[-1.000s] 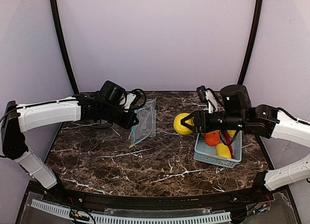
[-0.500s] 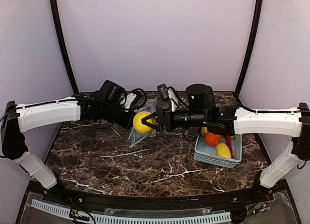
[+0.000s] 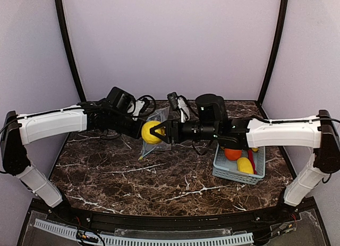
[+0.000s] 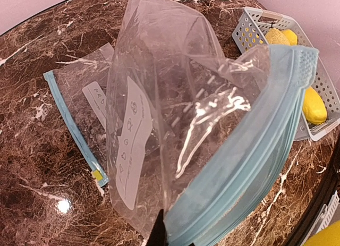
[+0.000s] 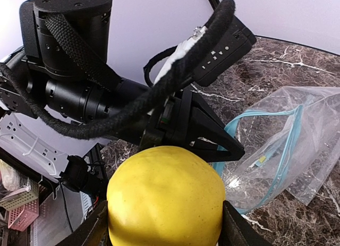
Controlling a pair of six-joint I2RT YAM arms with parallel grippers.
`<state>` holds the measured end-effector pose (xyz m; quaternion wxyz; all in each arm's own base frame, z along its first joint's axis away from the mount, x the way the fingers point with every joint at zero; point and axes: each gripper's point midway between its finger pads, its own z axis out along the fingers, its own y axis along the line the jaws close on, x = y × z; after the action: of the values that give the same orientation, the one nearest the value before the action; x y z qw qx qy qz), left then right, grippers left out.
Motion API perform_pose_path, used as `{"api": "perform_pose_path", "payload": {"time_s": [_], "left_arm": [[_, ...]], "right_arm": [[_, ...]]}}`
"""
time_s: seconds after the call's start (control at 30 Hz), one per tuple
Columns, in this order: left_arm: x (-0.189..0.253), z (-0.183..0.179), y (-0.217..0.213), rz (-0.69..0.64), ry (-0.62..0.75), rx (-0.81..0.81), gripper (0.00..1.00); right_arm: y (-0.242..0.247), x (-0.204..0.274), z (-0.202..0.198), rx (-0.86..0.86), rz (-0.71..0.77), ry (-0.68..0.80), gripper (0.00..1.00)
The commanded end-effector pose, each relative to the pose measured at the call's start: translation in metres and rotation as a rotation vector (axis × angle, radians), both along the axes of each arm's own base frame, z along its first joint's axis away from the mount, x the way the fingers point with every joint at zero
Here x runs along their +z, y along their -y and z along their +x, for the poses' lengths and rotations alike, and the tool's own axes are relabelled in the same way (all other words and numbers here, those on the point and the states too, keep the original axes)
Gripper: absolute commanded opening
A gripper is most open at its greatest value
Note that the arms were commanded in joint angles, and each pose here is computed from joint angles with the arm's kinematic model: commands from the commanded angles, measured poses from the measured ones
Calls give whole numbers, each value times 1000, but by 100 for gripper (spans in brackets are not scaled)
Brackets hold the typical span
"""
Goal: Place the food in the zip-top bag and seal the zipper
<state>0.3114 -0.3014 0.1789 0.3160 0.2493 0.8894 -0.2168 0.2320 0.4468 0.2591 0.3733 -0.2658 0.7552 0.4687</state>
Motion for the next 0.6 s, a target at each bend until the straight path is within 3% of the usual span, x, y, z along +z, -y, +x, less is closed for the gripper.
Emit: {"api": "perform_pose_path", "payload": {"time_s": [0.0, 0.17, 0.37, 0.57], "left_arm": [[22, -15, 14, -111, -12, -71, 1], [22, -6, 10, -213, -84, -60, 1], [22, -6, 11, -217, -87, -65, 1], [19, -5, 9, -212, -97, -57, 1]], "right_arm": [[7, -29, 29, -135, -81, 21, 53], [1, -28, 35, -124, -87, 46, 53], [-15, -29, 45, -108, -108, 76, 54], [-13, -49, 65, -207, -199, 61, 53]]}}
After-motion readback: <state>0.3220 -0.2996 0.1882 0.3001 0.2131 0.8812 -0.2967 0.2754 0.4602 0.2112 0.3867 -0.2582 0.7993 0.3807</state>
